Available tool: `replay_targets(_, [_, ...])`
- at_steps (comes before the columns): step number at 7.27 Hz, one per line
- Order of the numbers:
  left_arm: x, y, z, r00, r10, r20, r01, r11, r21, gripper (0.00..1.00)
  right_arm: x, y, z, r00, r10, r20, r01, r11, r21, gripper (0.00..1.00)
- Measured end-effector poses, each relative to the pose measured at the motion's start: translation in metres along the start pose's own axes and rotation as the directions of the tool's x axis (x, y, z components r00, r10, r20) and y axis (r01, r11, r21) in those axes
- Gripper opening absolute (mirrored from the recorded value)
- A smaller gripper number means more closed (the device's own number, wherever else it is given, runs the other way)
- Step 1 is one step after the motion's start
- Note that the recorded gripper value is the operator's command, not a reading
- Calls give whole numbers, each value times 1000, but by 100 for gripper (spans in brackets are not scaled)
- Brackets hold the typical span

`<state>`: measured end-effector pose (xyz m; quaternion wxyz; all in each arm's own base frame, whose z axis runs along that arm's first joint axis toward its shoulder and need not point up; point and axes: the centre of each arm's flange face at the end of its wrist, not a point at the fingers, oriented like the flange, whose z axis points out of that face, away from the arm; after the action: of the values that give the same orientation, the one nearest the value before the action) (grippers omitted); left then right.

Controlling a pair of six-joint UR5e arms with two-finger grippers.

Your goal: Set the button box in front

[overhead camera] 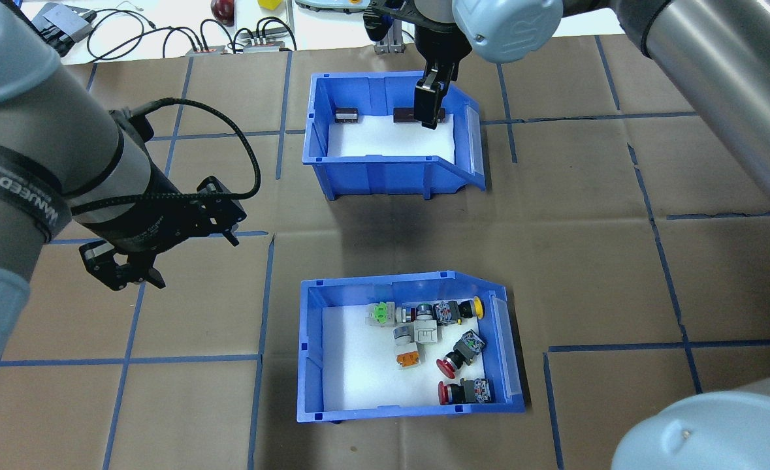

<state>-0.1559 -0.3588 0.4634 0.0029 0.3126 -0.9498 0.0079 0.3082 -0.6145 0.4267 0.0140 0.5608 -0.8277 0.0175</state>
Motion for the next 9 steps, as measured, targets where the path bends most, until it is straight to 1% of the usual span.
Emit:
replay_targets(1, [-7,22,16,987,-159,-11,159,987,-18,99,-12,-19,13,998,-55,8,55,998,-7,100])
replay_targets(2, [-14,48,32,949,-315,-17,314,948,-46,99,-28,-40,30,994,-108,19,108,994,-20,100])
replay_targets(3, [-17,74,47,896,-444,-13,443,895,-62,99,-41,-59,52,987,-152,41,154,987,-37,100])
replay_targets(4, [-12,100,58,843,-537,-14,535,842,-67,99,-48,-71,73,979,-197,61,200,979,-48,100])
replay_targets(6, [5,158,88,747,-665,-21,662,746,-74,99,-55,-91,108,962,-264,65,267,963,-46,100])
replay_targets(7, [18,180,106,719,-694,-37,690,719,-84,99,-59,-99,123,958,-279,65,282,958,-46,100])
replay_targets(8, [34,198,126,714,-699,-31,695,713,-90,99,-63,-105,133,955,-288,67,292,955,-47,98])
replay_targets(9, [45,216,141,705,-709,-19,705,704,-90,99,-64,-108,139,954,-293,67,296,954,-47,85])
